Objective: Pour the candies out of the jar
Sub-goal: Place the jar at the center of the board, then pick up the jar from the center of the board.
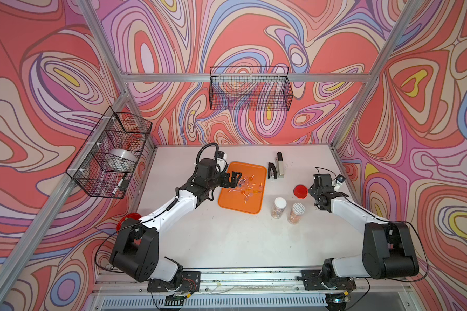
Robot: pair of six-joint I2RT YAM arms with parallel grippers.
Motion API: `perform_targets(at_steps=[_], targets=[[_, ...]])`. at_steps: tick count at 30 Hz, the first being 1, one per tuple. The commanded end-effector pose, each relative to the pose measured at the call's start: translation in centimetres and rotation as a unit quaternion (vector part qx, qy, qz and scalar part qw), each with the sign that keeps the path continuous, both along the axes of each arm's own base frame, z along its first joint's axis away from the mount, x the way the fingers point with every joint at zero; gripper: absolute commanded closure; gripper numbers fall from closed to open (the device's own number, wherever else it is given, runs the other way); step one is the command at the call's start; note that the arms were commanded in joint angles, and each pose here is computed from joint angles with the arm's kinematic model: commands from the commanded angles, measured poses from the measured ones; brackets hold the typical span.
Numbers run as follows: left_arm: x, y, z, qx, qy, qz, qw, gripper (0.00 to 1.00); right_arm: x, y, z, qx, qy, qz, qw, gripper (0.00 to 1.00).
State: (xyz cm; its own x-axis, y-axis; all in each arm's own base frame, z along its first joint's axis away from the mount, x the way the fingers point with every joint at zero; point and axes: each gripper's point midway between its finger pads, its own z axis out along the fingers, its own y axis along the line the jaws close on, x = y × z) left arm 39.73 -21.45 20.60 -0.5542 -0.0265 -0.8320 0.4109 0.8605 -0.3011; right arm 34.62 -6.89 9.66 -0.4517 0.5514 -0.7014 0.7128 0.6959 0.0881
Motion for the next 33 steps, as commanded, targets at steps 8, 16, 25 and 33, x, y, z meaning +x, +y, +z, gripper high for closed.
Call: perform_targets(at_steps=[8, 16, 25, 33], targets=[[1.0, 0.7, -0.6, 0.024, 0.026, 0.028, 0.999, 0.00, 2.6, 4.8, 10.5, 0.051, -0.018, 0.171, 0.984, 0.02], [0.9, 0.7, -1.0, 0.009, 0.023, 0.027, 0.999, 0.00, 1.0, 10.8, 14.5, 0.093, -0.002, 0.308, 0.947, 0.02], [1.1, 2.9, -1.7, -0.022, 0.044, 0.080, 0.996, 0.00, -1.7, 22.9, 14.2, 0.081, 0.090, 0.482, 0.868, 0.13], [0.4, 4.7, -2.2, -0.021, 0.049, 0.108, 0.993, 0.00, -4.0, 26.7, 10.7, 0.045, 0.172, 0.507, 0.844, 0.17]])
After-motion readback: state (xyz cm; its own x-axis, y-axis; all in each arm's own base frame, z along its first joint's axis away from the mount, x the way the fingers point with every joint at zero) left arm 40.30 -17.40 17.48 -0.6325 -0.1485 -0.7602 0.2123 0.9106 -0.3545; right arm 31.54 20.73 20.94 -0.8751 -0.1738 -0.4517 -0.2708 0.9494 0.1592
